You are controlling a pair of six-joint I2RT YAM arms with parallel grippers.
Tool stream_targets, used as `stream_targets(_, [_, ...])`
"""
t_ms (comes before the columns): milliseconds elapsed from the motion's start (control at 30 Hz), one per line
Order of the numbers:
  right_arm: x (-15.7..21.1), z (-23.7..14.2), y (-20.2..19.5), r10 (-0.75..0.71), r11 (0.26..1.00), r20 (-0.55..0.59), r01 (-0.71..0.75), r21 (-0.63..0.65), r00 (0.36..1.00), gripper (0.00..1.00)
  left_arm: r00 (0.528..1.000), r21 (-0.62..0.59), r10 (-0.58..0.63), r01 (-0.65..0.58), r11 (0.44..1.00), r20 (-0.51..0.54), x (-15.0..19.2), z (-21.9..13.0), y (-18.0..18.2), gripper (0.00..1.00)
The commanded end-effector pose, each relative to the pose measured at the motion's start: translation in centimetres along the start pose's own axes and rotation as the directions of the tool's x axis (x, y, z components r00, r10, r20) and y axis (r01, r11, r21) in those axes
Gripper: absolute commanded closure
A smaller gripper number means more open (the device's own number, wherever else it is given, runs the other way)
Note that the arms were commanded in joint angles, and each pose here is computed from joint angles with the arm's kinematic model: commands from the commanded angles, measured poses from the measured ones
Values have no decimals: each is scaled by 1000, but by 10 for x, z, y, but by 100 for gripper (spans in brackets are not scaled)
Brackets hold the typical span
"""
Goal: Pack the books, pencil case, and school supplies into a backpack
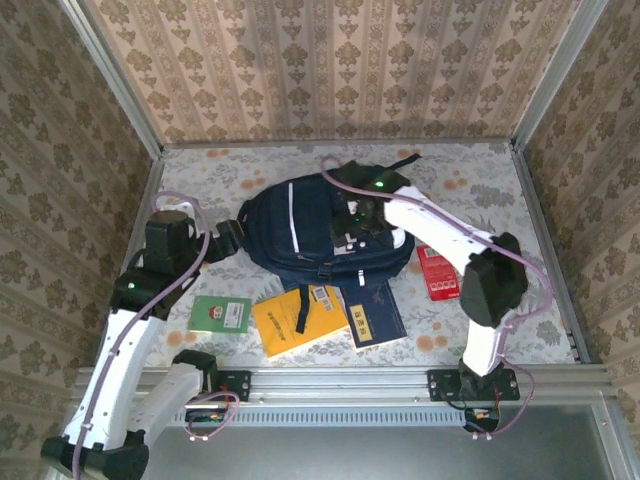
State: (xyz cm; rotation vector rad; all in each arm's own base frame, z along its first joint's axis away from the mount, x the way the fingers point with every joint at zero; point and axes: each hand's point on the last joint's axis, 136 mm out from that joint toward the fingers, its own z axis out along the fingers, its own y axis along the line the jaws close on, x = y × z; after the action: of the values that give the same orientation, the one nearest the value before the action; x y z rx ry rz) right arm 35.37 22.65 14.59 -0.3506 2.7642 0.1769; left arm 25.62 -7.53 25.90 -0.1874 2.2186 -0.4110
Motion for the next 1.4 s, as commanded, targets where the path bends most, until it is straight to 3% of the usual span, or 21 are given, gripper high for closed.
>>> stream_targets(0, [-42,-3,53,152,907,138,-82,-414,979,1,999,77,21,-18,997,-44,9,12,-13,5])
stream_targets(133, [-54,12,60,207,859,118,-122,-498,971,16,994,117,22,-9,993,-106,18,36,-22,8])
stream_targets(467, [-68,54,57,212,864,60,-158,-478,975,42,963,97,-3,30,995,-271,17,127,-41,32])
stream_targets(633, [-79,72,44,209,901,65,-166,-402,976,43,949,50,6,11,999,-316,13,167,-39,35])
stream_targets(900, [-86,92,31,190,936,41,-168,-311,981,40,920,9,-9,14,1000,-393,27,217,-33,47])
stream_targets(1233, [-66,106,65,122,915,-82,-144,-377,989,33,884,49,-55,87,995,-465,57,250,-34,63])
stream_targets(1367, [-68,98,93,133,831,-135,-185,-525,982,30,874,70,-74,122,990,-481,63,256,-37,71])
